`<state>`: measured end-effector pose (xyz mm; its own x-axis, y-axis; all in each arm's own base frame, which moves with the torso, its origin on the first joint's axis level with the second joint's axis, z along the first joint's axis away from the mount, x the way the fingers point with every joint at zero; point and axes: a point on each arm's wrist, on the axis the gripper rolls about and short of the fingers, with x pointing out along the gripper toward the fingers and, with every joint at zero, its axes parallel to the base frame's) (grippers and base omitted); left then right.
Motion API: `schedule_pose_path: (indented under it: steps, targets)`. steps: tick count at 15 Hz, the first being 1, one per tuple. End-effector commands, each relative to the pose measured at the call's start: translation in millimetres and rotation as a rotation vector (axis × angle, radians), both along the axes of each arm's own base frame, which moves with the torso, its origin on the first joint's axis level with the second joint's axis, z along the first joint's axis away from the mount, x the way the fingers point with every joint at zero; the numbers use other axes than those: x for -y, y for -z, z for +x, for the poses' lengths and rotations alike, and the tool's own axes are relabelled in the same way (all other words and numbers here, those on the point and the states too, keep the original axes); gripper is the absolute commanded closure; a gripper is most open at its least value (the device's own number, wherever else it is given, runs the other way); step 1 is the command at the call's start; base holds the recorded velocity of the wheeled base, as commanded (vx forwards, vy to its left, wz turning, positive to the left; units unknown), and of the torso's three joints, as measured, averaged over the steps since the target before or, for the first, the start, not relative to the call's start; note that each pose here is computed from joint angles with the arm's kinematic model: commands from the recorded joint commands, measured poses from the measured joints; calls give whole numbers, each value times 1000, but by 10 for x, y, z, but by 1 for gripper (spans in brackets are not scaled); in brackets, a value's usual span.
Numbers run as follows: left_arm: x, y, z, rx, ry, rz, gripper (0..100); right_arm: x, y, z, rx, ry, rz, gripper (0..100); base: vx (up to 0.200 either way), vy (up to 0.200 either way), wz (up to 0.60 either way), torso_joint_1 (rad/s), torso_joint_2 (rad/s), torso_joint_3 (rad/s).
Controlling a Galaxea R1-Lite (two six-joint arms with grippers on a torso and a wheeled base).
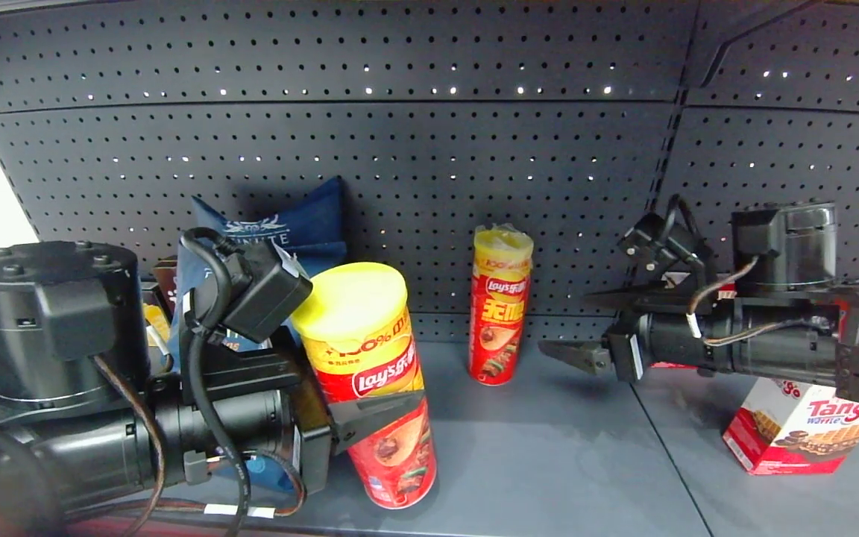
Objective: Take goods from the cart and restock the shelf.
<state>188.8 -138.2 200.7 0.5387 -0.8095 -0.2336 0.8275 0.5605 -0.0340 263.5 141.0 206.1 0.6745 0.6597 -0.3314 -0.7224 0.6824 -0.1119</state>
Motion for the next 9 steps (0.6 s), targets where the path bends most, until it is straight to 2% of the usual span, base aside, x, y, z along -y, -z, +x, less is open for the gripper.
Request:
schedule_pose_path:
  steps: [1,9]
  targets:
    - [0,-12,-1,4,0,-3,100,-99,140,208,-30,-3,-15,0,0,0,0,0,0,0]
    - [-61,-13,16,5,-23,-4,100,-2,331,498,-46,-64,35,0,0,0,0,0,0,0]
